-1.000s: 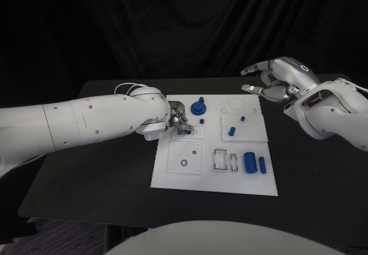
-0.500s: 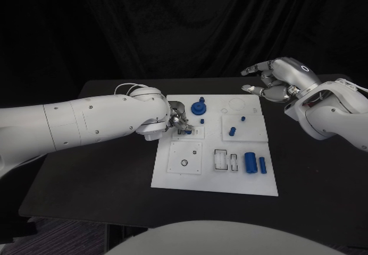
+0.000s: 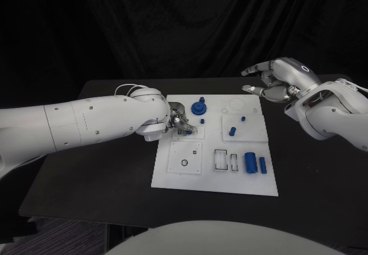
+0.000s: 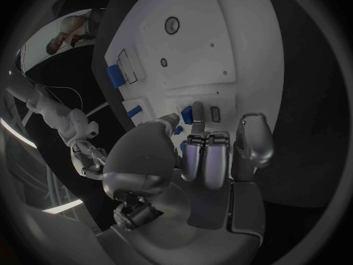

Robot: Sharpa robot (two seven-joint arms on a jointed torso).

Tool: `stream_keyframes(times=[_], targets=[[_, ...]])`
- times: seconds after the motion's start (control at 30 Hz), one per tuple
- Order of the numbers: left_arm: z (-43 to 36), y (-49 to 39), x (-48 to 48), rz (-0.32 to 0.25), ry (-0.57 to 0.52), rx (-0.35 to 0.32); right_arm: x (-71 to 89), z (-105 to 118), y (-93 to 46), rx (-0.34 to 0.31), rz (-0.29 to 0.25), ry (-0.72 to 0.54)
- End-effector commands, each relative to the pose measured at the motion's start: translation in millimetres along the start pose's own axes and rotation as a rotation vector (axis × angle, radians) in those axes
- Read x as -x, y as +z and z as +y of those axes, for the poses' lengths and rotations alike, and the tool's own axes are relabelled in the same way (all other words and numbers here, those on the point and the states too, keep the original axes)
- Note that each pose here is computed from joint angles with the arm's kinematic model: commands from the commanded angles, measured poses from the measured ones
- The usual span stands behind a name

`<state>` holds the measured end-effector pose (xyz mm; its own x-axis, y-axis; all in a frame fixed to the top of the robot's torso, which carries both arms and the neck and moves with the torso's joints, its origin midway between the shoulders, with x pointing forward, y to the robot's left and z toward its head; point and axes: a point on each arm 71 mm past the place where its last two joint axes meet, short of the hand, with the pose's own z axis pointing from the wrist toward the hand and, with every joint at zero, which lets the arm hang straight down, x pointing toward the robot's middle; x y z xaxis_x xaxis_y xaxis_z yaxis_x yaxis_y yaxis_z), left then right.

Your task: Assemble the parts on the task board

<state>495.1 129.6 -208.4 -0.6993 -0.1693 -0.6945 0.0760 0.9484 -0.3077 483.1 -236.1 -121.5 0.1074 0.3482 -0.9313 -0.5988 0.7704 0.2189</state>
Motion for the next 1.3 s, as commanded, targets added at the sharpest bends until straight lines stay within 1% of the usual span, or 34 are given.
stream_keyframes(times=[0.03, 0.9, 1.3], targets=[[-1.3, 0.4, -1.7, 0.014, 0.006, -0.009, 0.5, -0.8, 0.2, -0.016, 0.002, -0.001], [2.7, 1.8, 0.1, -0.003, -0.008, 0.005, -0.3, -1.3, 0.3, -0.02, 0.01, -0.001], [2.6, 3.0, 1.6, -0.017, -0.016, 0.0, -0.6, -1.5, 0.4, -0.02, 0.013, -0.001]])
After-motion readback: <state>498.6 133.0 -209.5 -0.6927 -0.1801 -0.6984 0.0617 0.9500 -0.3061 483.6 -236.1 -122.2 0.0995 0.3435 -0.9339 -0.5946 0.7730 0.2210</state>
